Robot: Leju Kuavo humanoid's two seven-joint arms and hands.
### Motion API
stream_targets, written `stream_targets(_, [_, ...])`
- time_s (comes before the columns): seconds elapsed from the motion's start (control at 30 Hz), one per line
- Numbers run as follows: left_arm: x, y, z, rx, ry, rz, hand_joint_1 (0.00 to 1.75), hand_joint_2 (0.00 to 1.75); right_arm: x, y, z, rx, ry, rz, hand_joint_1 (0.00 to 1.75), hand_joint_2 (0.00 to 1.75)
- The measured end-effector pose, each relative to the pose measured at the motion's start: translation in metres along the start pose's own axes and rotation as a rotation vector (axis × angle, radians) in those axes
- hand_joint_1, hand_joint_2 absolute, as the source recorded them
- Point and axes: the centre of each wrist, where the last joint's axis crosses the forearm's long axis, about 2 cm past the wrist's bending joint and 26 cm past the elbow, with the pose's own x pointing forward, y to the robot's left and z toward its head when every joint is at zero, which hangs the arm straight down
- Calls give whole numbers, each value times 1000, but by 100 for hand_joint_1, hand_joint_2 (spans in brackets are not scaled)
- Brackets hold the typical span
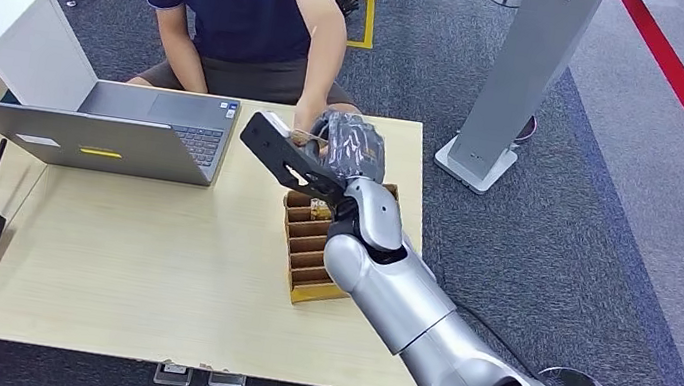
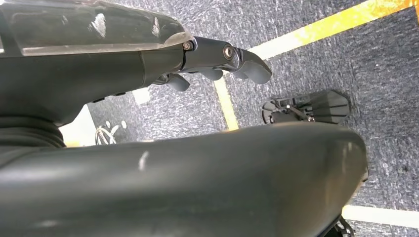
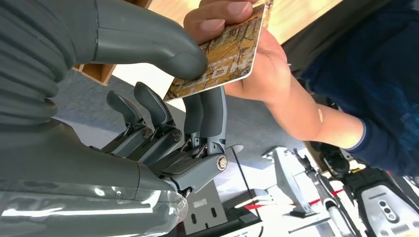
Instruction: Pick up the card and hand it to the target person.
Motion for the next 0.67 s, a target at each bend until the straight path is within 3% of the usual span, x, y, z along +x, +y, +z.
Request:
stream_targets(0.07, [0,0,0,-1,3,-1,0,0,-1,5,-2,13,11,20,157,175])
stream_targets(0.2, [0,0,0,-7,5,-10,0,0,-4,14,-1,41,30,47,0,175])
stream_targets(0.67, [-1,-1,0,-16,5,-23,0,0,-11,26,3,73,46,81,0,175])
